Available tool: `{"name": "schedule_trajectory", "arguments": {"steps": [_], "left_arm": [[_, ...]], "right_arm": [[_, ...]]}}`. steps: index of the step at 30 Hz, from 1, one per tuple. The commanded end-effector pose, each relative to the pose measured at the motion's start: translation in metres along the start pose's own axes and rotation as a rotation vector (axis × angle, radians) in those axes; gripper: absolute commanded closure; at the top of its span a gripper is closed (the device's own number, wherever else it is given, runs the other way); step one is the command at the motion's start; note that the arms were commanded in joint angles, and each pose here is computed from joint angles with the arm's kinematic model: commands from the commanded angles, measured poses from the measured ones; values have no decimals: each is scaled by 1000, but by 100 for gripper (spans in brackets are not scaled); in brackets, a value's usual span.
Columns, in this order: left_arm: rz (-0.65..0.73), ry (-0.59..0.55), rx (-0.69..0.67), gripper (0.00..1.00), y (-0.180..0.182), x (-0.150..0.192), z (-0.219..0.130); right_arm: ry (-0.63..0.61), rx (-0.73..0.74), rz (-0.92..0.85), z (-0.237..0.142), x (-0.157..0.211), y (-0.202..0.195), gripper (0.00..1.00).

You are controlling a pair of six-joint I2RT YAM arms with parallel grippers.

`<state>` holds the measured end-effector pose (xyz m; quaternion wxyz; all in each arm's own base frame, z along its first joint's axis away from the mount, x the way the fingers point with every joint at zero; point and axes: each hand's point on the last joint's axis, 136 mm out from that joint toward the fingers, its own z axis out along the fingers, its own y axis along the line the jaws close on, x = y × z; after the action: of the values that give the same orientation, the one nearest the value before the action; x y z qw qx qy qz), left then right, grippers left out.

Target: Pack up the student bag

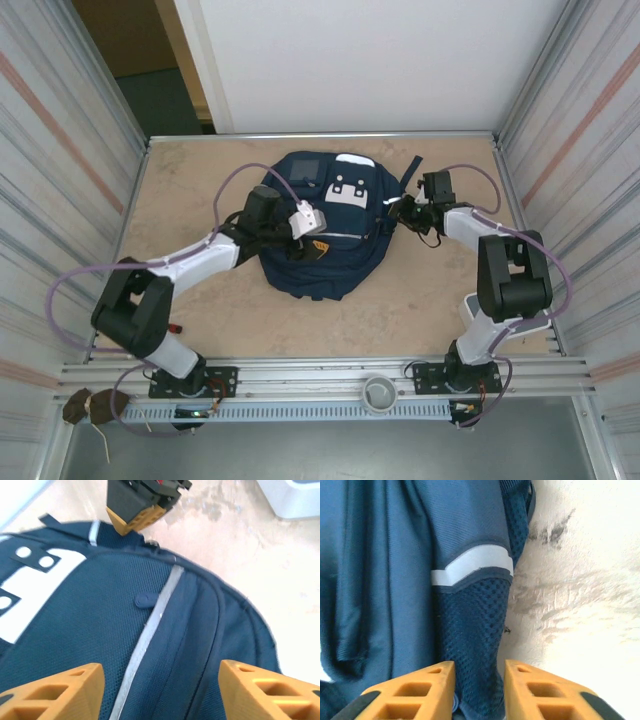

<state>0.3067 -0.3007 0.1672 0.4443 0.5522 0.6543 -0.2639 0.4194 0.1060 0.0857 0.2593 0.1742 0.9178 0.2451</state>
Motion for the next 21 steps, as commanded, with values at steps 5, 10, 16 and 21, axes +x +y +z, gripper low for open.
{"name": "schedule_trajectory", "arguments": {"steps": [5,10,16,21], "left_arm": [[-56,-133,-173,27,9,-43,-51],[-82,-151,-375,25,23,-46,-88],[-129,-143,-683,19,50,-28,-133],[-246,-142,-892,16,72,-1,-168]], "right_arm": [[-185,68,-183,-85,-42,28,54],[-335,136,-304,-148,-58,52,45],[-517,195,-420,-213,-63,80,33],[-589,193,-466,-236,-59,92,28]]}}
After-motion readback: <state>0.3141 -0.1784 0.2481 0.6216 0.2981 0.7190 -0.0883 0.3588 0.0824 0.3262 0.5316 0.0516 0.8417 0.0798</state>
